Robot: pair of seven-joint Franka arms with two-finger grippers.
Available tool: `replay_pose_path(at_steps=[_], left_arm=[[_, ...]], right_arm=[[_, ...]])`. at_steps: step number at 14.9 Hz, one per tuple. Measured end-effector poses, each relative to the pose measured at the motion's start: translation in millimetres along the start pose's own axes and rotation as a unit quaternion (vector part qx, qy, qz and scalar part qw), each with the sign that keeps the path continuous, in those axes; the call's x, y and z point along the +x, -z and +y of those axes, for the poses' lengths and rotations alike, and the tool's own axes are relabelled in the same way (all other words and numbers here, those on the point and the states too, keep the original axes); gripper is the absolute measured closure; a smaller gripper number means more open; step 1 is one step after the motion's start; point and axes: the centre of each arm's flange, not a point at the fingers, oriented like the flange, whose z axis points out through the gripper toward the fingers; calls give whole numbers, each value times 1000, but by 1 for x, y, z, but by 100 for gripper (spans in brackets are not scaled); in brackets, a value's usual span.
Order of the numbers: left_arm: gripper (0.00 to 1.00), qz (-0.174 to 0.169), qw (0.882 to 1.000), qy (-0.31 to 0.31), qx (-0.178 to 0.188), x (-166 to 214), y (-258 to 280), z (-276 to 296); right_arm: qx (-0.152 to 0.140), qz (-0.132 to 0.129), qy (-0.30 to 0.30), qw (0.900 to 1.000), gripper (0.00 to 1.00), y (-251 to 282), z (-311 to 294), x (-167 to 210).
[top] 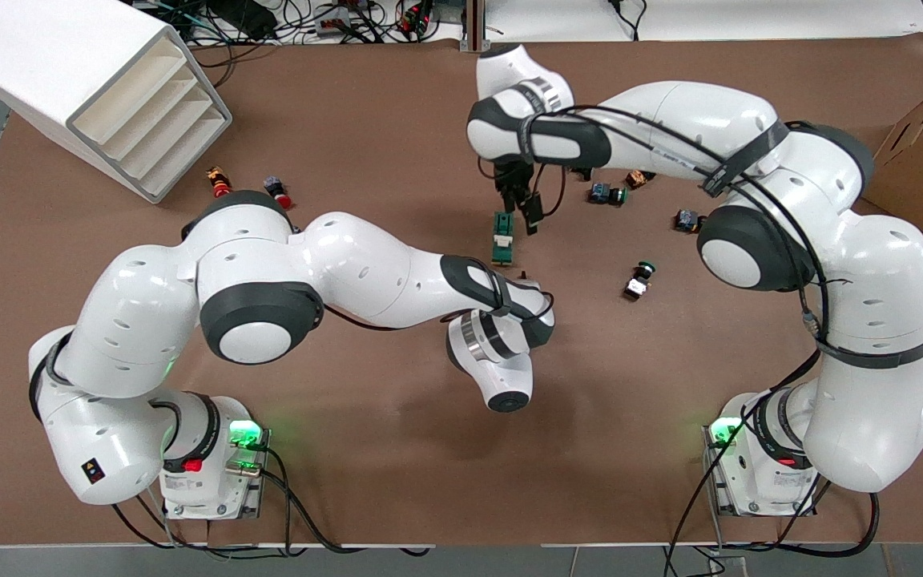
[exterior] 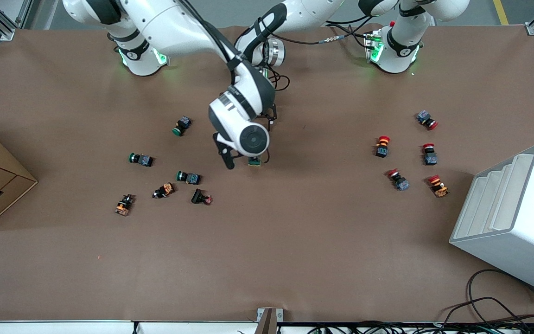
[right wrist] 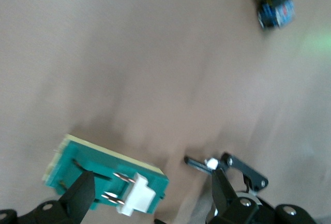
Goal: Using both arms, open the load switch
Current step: 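Raise the right gripper off the lever while the left gripper lifts away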
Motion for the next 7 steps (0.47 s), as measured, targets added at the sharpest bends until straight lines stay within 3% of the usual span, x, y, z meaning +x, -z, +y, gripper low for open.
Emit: replay_pose_path(at_steps=[3,7], left_arm=[[0,-2,1000,-5,4,1,0,1],[0,-22,996,-15,80,27,-3,9]], right_arm=[[30,5,61,998,0,40,1,53],[46,13,151,987,0,91,22,114]])
